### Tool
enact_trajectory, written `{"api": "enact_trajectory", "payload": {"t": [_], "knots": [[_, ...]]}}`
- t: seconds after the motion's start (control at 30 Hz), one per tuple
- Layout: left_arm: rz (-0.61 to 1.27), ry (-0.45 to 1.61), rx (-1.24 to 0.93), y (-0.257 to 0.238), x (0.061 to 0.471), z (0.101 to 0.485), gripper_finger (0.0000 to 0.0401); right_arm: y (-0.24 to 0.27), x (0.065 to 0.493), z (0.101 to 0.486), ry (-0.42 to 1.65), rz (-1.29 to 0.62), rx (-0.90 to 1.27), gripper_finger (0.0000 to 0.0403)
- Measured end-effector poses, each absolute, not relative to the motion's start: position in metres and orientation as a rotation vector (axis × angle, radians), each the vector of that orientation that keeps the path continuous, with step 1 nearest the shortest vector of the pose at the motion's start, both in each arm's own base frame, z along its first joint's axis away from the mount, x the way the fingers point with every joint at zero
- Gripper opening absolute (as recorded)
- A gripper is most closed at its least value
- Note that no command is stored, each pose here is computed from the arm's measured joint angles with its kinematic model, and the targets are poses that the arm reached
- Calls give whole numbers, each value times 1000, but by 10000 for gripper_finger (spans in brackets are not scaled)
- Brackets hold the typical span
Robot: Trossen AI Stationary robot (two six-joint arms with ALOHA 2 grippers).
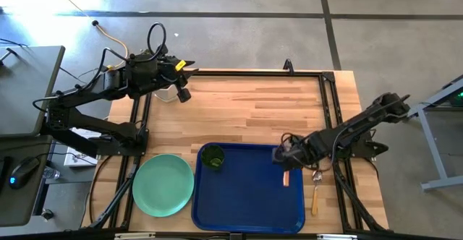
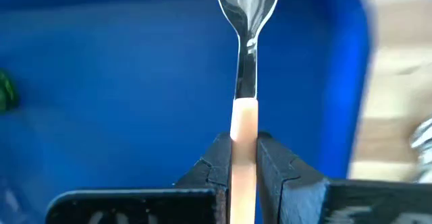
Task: Pick and place plate/cup/fork/spoon on tray
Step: Put the orange fork to the right of the green glass on the blue tray
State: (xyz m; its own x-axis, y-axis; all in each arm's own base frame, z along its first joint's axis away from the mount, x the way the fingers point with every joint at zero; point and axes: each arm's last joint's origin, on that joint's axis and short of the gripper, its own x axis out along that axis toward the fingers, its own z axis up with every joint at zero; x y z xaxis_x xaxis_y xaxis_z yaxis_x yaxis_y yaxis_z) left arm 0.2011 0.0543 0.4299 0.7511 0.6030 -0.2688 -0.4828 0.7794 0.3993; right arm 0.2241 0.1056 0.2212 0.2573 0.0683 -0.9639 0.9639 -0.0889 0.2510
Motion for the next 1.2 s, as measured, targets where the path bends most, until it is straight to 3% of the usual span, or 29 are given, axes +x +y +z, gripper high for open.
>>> {"api": "enact_trajectory", "payload": {"t": [0.6, 1.2], "knots": [[648, 397, 296, 55, 200, 430, 106, 167, 248, 178, 1128, -911, 1566, 16], [647, 397, 296, 55, 200, 430, 106, 174, 257, 157, 1176, -1075, 1437, 16]]}}
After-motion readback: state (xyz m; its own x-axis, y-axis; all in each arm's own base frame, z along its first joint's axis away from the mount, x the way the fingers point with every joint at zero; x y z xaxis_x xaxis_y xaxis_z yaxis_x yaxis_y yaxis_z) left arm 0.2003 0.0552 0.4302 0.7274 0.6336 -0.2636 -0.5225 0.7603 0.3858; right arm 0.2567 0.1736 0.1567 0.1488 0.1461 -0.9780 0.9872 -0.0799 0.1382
